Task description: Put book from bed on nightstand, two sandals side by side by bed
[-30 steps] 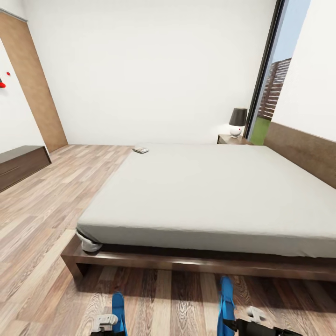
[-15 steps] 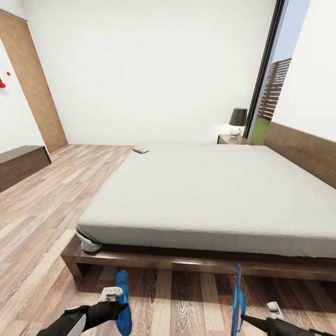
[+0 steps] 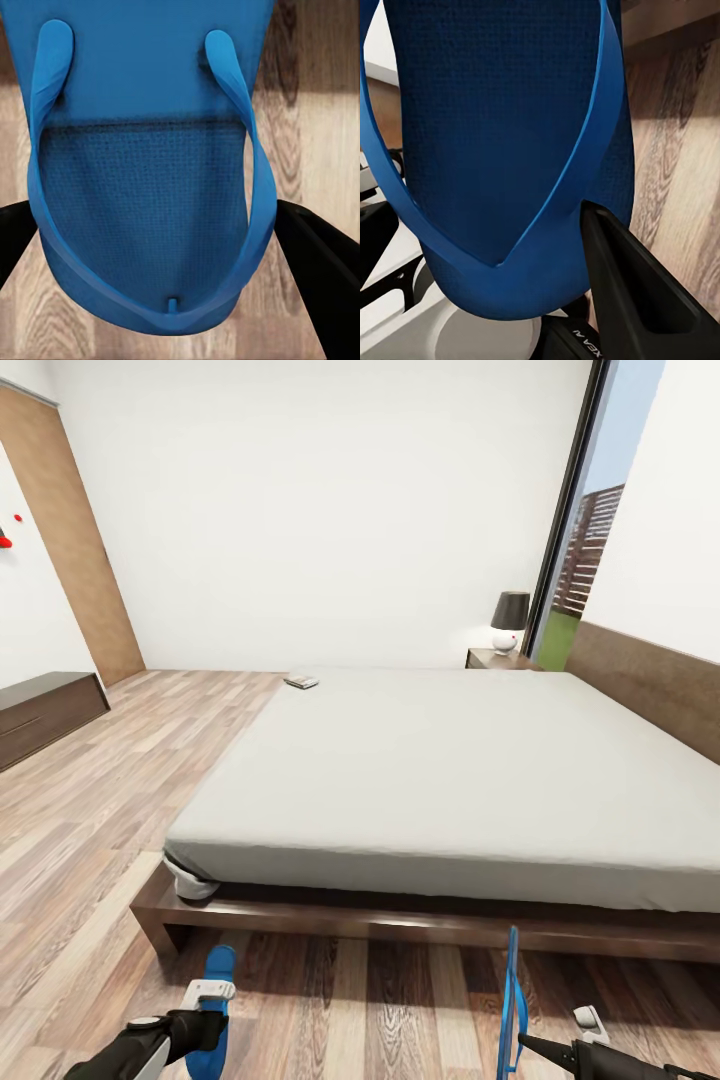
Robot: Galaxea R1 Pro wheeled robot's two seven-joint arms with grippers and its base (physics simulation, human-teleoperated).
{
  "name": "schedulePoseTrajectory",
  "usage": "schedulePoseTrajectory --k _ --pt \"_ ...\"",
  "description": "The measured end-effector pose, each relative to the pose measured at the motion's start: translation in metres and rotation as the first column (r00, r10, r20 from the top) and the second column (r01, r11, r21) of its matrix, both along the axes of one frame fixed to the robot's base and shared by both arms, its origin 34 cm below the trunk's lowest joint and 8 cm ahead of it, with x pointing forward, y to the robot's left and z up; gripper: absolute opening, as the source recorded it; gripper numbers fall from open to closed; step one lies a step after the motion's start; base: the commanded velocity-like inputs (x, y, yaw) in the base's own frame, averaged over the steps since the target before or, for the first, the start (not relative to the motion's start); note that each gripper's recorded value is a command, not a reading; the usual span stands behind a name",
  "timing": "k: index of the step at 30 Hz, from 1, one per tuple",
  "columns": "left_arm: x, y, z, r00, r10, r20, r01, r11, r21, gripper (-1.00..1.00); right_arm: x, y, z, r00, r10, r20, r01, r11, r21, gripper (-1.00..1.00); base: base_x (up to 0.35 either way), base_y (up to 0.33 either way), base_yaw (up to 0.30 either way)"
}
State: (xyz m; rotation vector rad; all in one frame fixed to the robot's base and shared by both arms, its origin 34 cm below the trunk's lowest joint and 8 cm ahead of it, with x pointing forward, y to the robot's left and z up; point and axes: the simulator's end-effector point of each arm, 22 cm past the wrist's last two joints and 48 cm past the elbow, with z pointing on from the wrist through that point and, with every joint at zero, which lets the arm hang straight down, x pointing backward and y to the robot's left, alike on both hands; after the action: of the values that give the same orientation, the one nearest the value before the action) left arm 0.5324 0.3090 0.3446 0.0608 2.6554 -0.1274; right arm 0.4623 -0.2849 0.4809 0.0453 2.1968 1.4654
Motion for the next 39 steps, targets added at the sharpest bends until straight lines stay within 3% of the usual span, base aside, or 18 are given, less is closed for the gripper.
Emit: schedulePoseTrajectory --k 5,9,12,21,39 --pt "0.003 -0.006 0.001 1.0 -0.021 0.001 0.021 1.0 0.014 -1.0 0.0 0.0 0.0 1.0 0.0 0.0 0.0 1.0 -0.001 -1.0 0.0 0.0 0.0" --pt "0.001 -0.01 0.0 0.989 -0.149 -0.021 0.15 0.983 0.103 -1.0 0.001 0.0 0.002 1.0 -0.001 0.0 0.001 1.0 -0.001 -1.0 0.0 0.0 0.0" --pt "-0.001 -0.016 0.004 0.978 -0.205 -0.037 0.208 0.969 0.134 -1.0 0.002 0.0 0.008 1.0 0.0 0.0 0.0 1.0 -0.002 -1.0 0.0 0.0 0.0" --pt "0.001 -0.014 0.022 0.978 -0.204 -0.04 0.207 0.969 0.136 -1.0 0.006 0.0 0.027 1.0 0.0 0.001 0.0 1.0 -0.003 -1.0 0.0 0.0 0.0" --pt "-0.001 -0.016 0.021 0.978 -0.205 -0.041 0.209 0.969 0.133 -1.0 0.006 0.001 0.025 1.0 0.0 0.002 0.0 1.0 -0.01 -1.0 0.0 0.0 0.0"
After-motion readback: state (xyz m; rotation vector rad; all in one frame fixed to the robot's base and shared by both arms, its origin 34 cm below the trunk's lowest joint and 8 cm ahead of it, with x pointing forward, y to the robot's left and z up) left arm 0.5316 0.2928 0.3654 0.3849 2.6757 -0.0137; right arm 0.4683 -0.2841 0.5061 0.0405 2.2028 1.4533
